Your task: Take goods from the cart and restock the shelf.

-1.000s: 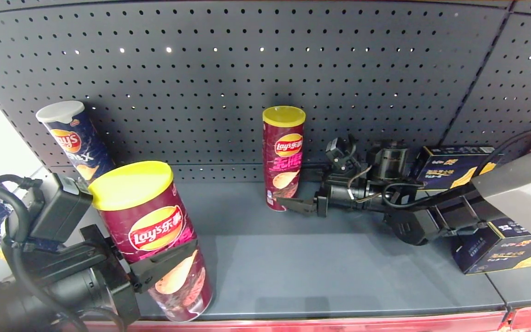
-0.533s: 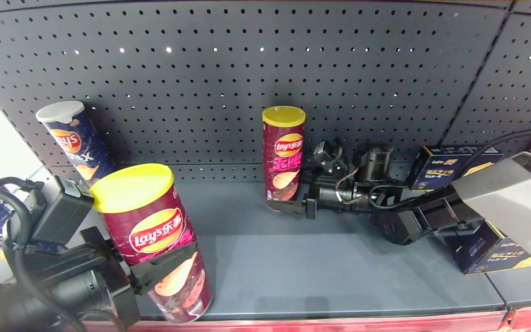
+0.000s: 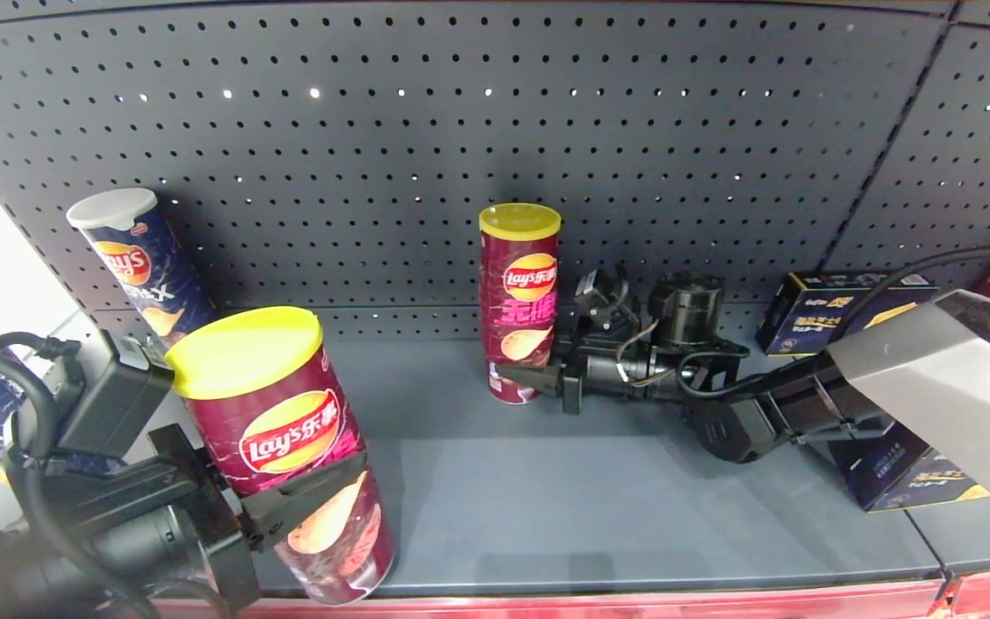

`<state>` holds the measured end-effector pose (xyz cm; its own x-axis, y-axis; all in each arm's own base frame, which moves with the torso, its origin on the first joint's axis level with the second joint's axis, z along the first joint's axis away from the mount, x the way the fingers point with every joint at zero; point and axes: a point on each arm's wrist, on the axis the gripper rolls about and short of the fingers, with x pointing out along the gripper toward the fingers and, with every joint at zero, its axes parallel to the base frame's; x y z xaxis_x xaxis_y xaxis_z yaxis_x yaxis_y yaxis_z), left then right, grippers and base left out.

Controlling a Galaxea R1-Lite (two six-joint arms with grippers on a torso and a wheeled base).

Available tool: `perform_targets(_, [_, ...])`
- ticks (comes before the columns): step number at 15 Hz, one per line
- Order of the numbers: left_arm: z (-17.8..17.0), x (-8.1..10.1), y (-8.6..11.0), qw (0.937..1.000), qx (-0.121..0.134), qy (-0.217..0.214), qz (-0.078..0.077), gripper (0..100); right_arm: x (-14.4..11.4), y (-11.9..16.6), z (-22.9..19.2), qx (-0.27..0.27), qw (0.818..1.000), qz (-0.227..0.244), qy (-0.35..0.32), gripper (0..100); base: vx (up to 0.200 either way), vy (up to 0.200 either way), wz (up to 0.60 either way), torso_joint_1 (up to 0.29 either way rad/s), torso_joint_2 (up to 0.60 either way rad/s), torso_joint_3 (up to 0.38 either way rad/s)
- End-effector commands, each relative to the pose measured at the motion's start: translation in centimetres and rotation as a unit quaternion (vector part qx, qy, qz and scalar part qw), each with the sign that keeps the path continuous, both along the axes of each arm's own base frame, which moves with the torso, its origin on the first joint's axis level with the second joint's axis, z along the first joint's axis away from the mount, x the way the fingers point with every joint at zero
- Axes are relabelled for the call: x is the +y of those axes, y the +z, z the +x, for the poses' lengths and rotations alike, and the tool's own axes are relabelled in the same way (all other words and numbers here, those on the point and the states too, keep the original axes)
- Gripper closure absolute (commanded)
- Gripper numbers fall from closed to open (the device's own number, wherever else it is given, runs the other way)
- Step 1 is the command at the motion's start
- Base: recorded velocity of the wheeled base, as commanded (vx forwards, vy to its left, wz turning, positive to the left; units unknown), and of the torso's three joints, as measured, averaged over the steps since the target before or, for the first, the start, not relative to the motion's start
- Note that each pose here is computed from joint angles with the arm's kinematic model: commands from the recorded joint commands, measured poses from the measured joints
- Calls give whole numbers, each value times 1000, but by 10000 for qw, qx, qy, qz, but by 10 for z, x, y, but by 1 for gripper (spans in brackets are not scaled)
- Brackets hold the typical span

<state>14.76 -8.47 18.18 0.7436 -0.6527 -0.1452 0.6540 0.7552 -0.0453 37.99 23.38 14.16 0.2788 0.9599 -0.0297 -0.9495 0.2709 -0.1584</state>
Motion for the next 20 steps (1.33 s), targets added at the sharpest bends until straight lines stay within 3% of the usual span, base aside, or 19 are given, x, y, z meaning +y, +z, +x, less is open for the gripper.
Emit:
perform_targets(1, [0,0,0,10000,-2,0,-3,100,1,1,-5,17,10000,-12,43,100,0,0,0,0,0,0])
perform_targets(5, [1,2,1,10000,-16,69,-10,100,3,25,-41,-106,9999,52,5,100,0,0,0,0,0,0])
perform_targets(9, [-2,4,3,9999,-86,85,-54,100,-12,47,-95,-70,10000,27,-26,100,0,0,0,0,0,0])
perform_targets(11, [-6,6,0,9998,33,77,-170,100,-25,49,-120,1,10000,-31,-72,100,0,0,0,0,0,0])
perform_targets(16, [-6,6,2,9996,-44,87,-252,100,-54,18,-164,179,9997,-159,-41,100,0,0,0,0,0,0])
perform_targets(20, [-5,11,-2,9994,14,258,-220,100,-59,-1,-170,291,9993,-229,-42,100,0,0,0,0,0,0])
